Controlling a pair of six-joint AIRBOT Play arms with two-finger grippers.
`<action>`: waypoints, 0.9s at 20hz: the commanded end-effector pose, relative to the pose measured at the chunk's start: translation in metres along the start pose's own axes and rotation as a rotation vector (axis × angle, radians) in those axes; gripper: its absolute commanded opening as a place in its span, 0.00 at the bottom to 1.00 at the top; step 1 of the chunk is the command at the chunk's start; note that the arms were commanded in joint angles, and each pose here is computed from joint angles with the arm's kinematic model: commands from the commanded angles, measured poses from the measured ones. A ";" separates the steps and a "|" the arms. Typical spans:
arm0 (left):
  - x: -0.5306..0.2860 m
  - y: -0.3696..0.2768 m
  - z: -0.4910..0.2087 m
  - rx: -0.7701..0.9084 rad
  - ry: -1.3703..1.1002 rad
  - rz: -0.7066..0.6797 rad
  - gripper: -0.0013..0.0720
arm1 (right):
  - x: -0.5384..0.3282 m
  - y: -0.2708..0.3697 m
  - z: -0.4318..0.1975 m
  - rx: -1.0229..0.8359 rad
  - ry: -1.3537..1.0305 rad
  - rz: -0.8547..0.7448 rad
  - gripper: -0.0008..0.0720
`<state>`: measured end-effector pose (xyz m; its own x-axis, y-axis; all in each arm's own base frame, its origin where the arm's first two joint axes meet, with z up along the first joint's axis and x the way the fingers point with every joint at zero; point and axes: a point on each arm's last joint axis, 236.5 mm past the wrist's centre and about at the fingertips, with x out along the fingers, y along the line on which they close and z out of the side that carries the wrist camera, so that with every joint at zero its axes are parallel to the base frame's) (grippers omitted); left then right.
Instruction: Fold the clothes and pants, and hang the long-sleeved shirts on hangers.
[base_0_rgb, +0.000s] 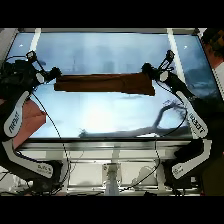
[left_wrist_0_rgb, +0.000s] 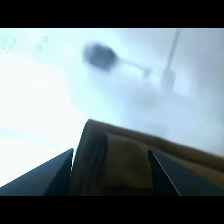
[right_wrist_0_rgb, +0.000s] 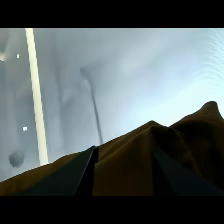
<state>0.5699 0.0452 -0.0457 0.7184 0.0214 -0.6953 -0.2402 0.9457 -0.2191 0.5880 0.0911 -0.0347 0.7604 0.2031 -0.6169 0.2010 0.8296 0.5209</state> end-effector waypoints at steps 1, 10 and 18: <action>-0.011 0.017 -0.026 0.228 0.183 0.034 0.78 | -0.003 -0.002 -0.009 -0.061 0.045 -0.014 0.55; -0.028 0.033 -0.013 0.306 0.407 0.067 0.77 | -0.008 -0.003 -0.025 -0.145 0.120 -0.022 0.54; -0.005 0.018 -0.022 -0.096 0.466 -0.253 0.98 | -0.008 -0.005 -0.024 -0.159 0.119 -0.027 0.54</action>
<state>0.5459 0.0546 -0.0620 0.3877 -0.2720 -0.8807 -0.1504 0.9240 -0.3516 0.5661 0.0984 -0.0463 0.6767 0.2345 -0.6979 0.1173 0.9014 0.4167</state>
